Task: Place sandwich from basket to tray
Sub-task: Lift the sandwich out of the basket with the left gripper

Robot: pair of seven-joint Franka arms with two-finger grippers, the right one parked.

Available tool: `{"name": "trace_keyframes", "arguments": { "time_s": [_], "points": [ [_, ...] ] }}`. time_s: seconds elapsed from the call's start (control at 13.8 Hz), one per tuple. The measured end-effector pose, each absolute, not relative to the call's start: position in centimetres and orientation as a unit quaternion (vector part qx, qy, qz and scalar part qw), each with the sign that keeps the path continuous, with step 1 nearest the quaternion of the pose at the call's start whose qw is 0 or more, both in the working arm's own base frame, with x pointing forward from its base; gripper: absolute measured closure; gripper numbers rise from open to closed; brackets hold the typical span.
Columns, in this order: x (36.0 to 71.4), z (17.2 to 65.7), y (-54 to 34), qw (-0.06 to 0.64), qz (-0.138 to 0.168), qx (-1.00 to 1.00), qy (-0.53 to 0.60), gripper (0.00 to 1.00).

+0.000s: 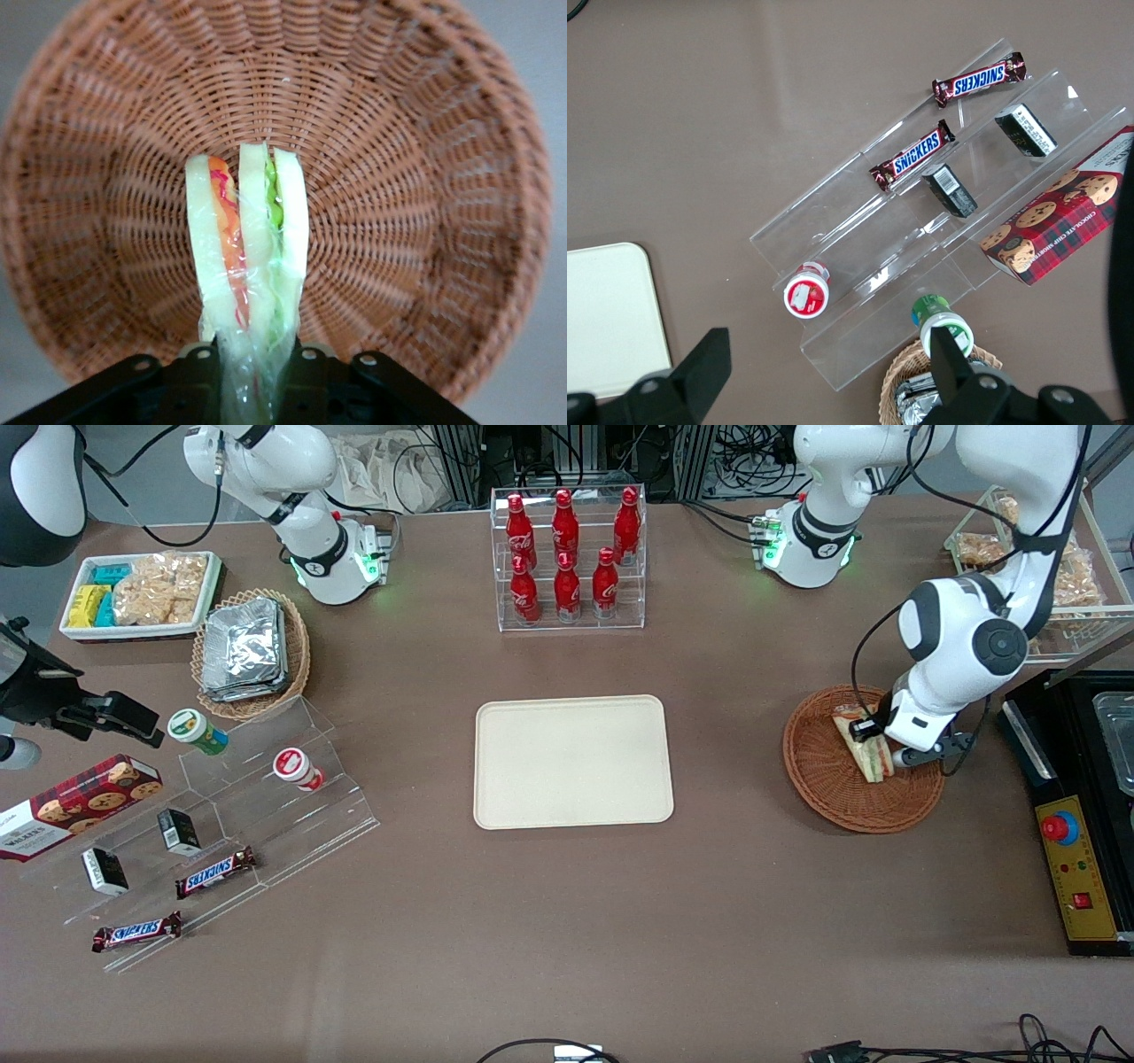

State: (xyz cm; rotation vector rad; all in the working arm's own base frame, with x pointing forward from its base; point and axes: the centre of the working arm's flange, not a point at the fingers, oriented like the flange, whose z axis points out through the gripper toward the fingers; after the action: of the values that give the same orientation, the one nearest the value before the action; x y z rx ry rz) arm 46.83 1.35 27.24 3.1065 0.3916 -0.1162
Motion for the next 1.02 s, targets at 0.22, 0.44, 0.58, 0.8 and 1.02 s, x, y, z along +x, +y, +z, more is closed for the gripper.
{"name": "trace_keyframes", "arguments": {
  "time_s": [0.22,0.44,0.58,0.8,1.02],
  "points": [
    [47.4,33.8,1.3,0.004,-0.038,0.992,0.121,0.81],
    [48.9,42.6,1.3,0.001,-0.055,0.992,0.116,0.81],
    [50.2,49.0,1.2,0.001,-0.060,0.992,0.113,0.81],
    [51.4,56.8,0.4,0.000,-0.066,0.993,0.102,0.81],
    [53.2,59.9,-2.5,-0.002,-0.070,0.995,0.074,0.81]
  ]
}}
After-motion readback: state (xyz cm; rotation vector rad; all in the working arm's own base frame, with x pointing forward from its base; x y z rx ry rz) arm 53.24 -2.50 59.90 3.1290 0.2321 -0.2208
